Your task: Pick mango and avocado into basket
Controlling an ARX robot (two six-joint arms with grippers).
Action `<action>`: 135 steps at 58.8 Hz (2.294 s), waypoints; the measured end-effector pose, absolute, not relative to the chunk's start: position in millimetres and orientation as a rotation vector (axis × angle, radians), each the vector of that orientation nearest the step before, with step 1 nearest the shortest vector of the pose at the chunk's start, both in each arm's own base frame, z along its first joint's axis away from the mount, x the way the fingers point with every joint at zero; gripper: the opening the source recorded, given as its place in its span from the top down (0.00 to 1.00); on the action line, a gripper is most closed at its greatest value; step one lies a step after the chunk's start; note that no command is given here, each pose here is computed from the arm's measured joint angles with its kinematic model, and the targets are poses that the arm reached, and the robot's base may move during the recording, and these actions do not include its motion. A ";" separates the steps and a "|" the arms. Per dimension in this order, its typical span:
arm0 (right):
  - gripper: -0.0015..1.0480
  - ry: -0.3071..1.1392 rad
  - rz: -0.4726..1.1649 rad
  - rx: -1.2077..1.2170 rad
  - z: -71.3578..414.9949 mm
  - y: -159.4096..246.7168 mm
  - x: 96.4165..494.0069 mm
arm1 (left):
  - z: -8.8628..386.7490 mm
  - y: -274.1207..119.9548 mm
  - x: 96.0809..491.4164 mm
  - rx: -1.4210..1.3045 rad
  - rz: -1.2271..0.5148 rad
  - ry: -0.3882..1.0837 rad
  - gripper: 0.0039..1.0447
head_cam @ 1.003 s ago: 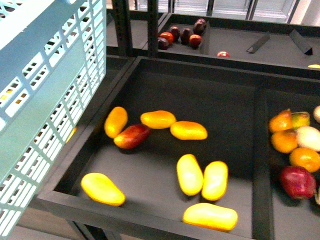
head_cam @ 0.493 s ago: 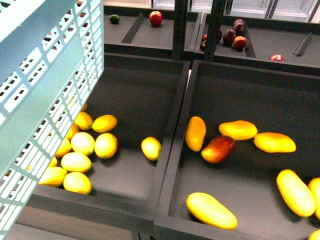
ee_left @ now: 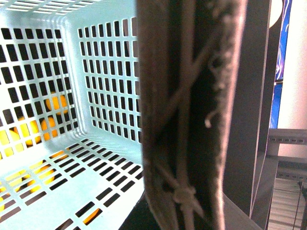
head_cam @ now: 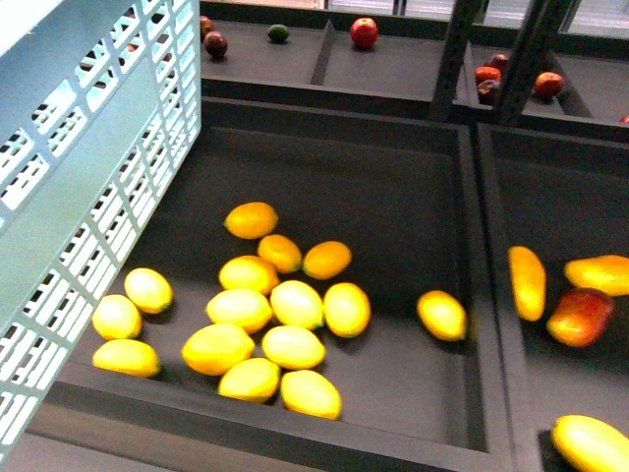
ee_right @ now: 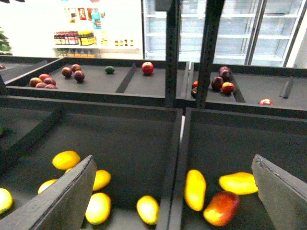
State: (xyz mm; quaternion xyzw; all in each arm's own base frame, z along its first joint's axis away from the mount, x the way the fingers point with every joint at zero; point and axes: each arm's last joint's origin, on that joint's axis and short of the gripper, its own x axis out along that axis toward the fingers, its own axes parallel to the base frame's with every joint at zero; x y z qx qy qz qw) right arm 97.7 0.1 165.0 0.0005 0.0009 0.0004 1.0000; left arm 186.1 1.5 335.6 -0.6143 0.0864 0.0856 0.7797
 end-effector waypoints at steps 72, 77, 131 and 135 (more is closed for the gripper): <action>0.07 0.001 0.001 0.001 165.1 0.0 97.6 | 280.6 -167.2 388.6 -0.805 -0.273 0.821 0.95; 0.07 0.001 0.001 0.001 165.1 0.0 97.6 | 287.7 -181.6 387.9 -0.802 -0.317 0.807 0.95; 0.07 0.365 -0.306 0.270 182.2 -53.1 224.3 | 297.4 -203.0 387.8 -0.805 -0.390 0.784 0.95; 0.07 0.409 -0.349 0.289 165.4 -69.9 267.0 | 297.4 -202.7 387.9 -0.806 -0.390 0.783 0.95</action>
